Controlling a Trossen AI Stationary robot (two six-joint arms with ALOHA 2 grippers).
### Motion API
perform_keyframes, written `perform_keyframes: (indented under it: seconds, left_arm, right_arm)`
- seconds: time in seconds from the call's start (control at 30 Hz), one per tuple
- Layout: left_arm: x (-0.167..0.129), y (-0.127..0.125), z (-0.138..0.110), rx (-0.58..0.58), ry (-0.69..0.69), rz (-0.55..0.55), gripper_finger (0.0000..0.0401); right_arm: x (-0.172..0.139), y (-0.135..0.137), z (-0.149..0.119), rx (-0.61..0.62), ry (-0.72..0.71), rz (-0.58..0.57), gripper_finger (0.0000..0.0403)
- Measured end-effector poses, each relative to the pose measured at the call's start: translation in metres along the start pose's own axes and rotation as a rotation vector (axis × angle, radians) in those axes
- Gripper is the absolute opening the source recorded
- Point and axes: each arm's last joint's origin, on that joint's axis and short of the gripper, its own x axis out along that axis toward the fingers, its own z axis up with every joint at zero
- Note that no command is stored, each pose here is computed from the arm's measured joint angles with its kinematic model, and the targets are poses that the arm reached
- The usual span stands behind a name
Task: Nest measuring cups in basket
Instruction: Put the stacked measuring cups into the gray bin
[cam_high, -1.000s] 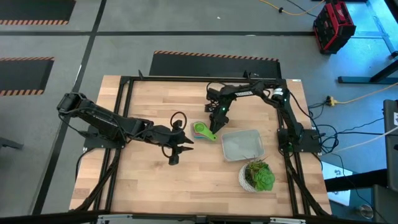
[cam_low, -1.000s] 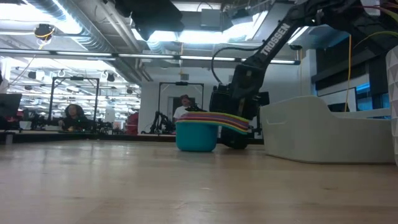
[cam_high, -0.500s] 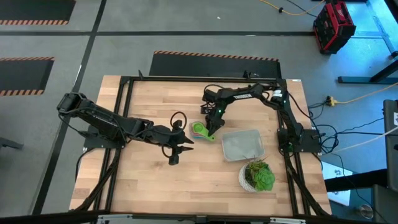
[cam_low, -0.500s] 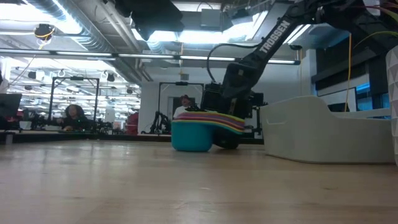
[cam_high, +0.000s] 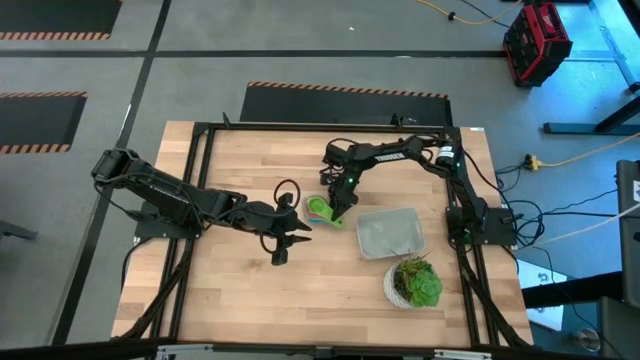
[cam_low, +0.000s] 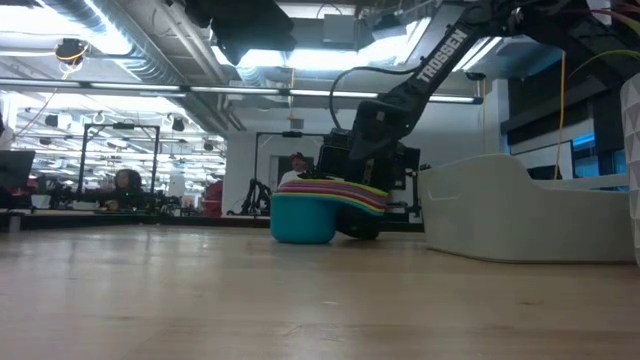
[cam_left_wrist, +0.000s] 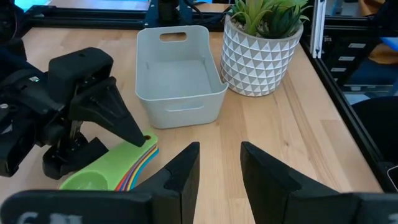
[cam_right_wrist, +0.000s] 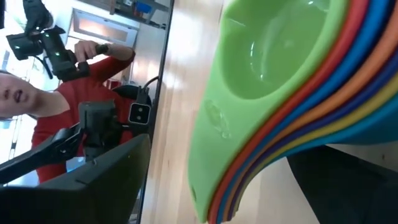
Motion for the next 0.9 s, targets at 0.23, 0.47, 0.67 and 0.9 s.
perform_keyframes:
  seconds: [0.23, 0.47, 0.67, 0.9]
  left_arm:
    - [0.0, 0.0, 0.0, 0.0, 0.0, 0.0, 0.011]
    - [0.0, 0.0, 0.0, 0.0, 0.0, 0.0, 0.011]
    - [0.0, 0.0, 0.0, 0.0, 0.0, 0.0, 0.011]
    - [0.0, 0.0, 0.0, 0.0, 0.0, 0.0, 0.011]
  right_arm:
    - [0.006, 0.001, 0.0, 0.011, 0.016, -0.025, 0.0375]
    - [0.009, 0.002, 0.0, 0.01, 0.024, -0.029, 0.0375]
    - [0.01, 0.002, 0.0, 0.026, 0.024, -0.037, 0.0375]
    - [0.01, 0.003, 0.001, 0.048, 0.023, -0.036, 0.0375]
